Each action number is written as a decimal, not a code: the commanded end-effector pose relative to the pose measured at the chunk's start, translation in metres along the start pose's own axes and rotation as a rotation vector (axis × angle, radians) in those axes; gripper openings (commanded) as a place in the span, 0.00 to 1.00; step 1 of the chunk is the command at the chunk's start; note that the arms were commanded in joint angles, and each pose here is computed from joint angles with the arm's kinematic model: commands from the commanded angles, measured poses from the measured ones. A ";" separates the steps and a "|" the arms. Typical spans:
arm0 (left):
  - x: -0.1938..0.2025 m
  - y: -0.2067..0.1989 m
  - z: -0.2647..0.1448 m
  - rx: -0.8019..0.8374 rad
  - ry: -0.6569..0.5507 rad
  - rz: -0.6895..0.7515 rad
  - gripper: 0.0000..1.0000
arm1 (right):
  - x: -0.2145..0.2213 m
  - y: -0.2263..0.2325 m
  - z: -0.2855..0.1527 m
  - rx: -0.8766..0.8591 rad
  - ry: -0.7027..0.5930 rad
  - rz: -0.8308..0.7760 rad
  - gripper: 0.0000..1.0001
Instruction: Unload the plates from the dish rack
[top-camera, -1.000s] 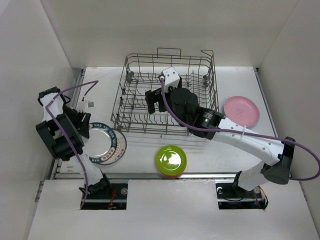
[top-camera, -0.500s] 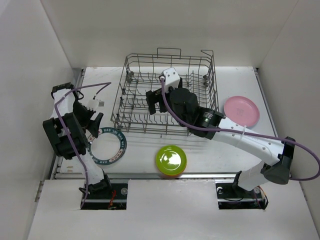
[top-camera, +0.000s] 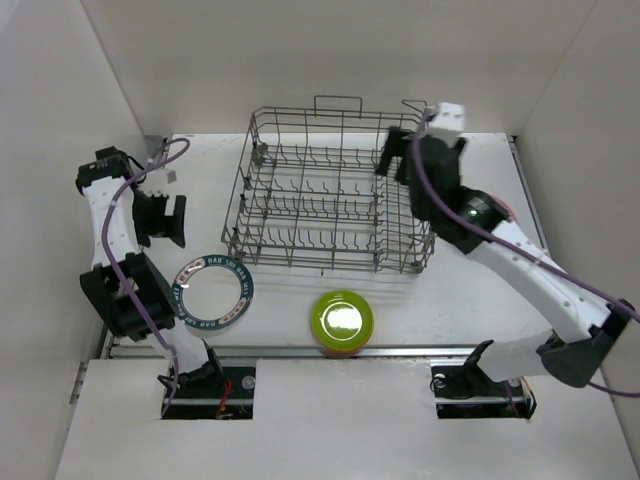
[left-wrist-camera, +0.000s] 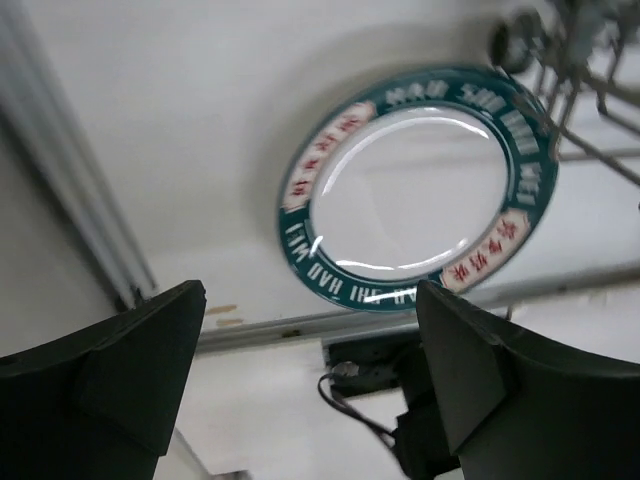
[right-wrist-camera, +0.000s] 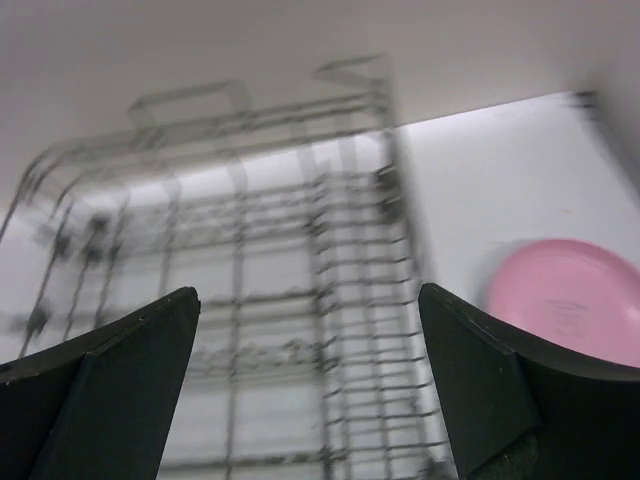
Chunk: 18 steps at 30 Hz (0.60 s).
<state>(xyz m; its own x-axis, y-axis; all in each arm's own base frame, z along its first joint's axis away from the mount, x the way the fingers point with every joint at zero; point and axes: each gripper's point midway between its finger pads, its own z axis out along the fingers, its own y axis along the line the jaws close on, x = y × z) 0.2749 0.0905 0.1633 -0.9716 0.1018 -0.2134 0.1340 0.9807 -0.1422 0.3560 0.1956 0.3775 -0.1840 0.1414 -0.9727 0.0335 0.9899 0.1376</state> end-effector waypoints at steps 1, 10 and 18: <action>-0.023 0.030 -0.047 -0.280 -0.207 -0.320 0.85 | -0.057 -0.126 -0.045 0.425 -0.208 0.179 0.96; -0.011 0.055 -0.092 -0.541 -0.305 -0.551 0.89 | -0.059 -0.268 -0.153 0.869 -0.339 0.173 0.96; -0.011 0.053 -0.130 -0.610 -0.440 -0.593 0.94 | -0.056 -0.275 -0.180 0.672 -0.342 0.216 1.00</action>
<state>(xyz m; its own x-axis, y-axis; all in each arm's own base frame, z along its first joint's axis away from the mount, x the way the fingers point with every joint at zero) 0.2721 0.1590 0.2449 -0.7696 -0.3847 -0.5096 -0.5308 0.8291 0.1757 0.1802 -0.0853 0.4323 0.2475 0.2325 -0.9406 0.6508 0.6793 0.3392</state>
